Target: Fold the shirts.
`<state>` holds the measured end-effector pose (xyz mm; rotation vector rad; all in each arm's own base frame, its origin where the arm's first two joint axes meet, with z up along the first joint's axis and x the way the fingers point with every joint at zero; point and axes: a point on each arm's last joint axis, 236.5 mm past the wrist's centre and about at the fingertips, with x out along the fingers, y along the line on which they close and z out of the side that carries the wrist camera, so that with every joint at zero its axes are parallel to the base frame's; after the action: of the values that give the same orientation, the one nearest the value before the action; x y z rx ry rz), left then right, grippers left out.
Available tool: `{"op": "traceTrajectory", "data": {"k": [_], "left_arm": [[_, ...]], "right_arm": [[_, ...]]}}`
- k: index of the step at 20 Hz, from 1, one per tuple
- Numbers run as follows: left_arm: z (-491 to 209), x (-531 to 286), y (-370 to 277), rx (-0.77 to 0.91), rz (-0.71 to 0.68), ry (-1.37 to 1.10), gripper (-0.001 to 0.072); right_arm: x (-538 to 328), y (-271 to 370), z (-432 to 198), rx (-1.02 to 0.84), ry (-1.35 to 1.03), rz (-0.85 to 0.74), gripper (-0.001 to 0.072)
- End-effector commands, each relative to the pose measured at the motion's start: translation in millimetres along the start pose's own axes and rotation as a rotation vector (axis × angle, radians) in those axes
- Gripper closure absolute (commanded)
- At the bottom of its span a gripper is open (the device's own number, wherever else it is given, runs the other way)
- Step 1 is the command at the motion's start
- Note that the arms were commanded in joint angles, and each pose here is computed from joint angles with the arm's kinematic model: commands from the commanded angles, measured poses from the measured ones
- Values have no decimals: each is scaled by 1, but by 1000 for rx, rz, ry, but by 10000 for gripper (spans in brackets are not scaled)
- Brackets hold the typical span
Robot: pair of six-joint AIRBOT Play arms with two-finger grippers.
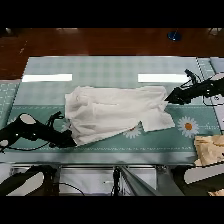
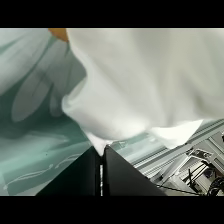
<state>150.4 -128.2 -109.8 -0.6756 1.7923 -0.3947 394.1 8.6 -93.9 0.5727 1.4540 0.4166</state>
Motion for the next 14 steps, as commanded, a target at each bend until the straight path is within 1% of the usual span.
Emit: {"op": "traceTrajectory", "data": {"k": [1,2,5,7,9,11,14], "left_arm": [[-1,0,-1,1,-2,4,677],[-1,0,-1,1,-2,3,678],[4,-6,-6,30,-4,-14,679],[19,-29,-25,97,-10,-69,680],[43,-79,-63,205,-12,-209,680],[63,-147,-111,325,-9,-418,681],[52,-269,-192,525,-1,-770,682]], "right_arm": [[17,3,17,-30,-48,-42,638],[20,7,20,-43,-56,-46,694],[8,36,28,-127,-102,-4,695],[-23,59,35,-176,-181,-3,695],[-71,94,39,-262,-294,-26,695],[-126,137,36,-324,-419,-40,695],[-217,209,20,-423,-639,-53,696]]}}
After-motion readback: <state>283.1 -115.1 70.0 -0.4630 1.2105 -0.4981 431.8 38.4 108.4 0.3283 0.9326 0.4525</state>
